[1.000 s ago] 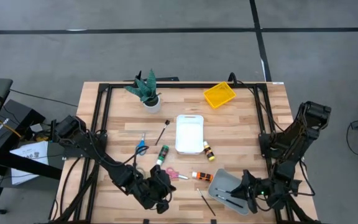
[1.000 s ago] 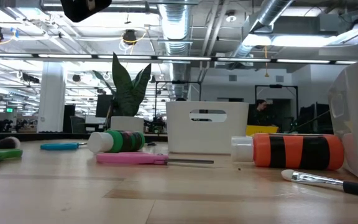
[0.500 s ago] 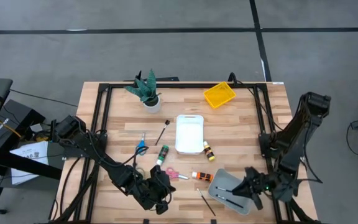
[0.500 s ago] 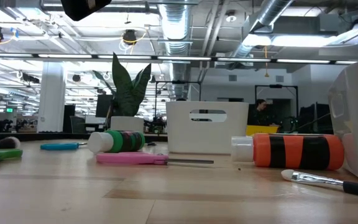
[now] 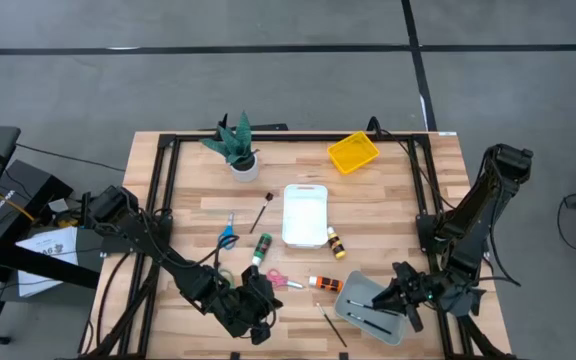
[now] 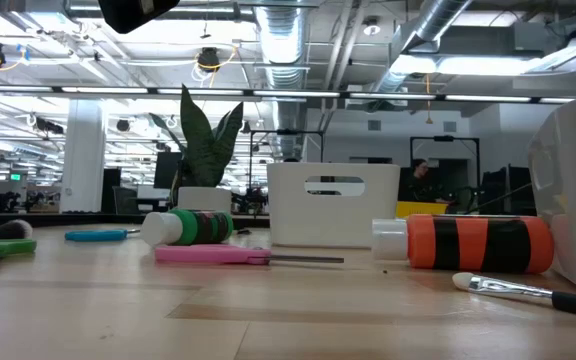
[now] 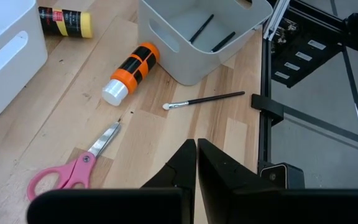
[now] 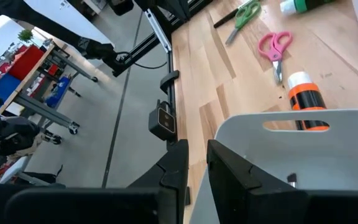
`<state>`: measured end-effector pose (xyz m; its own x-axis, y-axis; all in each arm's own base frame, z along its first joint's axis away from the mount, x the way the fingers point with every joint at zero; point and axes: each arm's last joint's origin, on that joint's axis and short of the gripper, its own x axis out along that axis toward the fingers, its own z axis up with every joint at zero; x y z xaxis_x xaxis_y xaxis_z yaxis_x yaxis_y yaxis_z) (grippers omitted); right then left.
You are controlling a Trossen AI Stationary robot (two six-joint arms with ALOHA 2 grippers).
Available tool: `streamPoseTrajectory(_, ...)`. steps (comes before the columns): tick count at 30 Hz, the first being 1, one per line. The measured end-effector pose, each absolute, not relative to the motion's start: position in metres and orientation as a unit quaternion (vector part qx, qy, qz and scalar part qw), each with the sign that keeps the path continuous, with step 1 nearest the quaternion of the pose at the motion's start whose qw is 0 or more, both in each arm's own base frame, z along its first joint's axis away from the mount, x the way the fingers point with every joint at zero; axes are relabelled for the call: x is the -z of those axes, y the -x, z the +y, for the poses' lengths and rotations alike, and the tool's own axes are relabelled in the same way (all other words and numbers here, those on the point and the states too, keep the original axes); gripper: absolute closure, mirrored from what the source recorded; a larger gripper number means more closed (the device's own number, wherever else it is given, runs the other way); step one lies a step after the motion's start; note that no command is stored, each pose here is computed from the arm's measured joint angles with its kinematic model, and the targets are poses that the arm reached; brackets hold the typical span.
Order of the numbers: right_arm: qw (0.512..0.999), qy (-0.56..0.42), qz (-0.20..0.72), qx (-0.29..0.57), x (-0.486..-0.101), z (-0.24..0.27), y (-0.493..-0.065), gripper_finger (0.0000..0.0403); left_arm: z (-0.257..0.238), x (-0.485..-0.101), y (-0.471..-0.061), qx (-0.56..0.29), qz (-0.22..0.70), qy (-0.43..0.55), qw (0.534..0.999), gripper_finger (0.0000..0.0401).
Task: Pick & Place Paint Supplies
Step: Put the powder brush into the gray bin
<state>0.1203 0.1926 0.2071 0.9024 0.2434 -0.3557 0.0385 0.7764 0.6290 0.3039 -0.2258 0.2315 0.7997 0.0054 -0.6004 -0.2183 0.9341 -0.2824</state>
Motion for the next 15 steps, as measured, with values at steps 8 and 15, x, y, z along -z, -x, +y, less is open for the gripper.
streamPoseTrajectory(8,0.918,-0.33,0.214,-0.056,-0.207,0.193,-0.12,0.0346,-0.205,-0.223,-0.305,-0.182,0.314,0.257,0.896,0.0394)
streamPoseTrajectory(15,0.918,-0.333,0.208,-0.049,-0.207,0.192,-0.12,0.0346,-0.163,-0.205,-0.282,-0.367,0.415,0.258,0.792,0.0394)
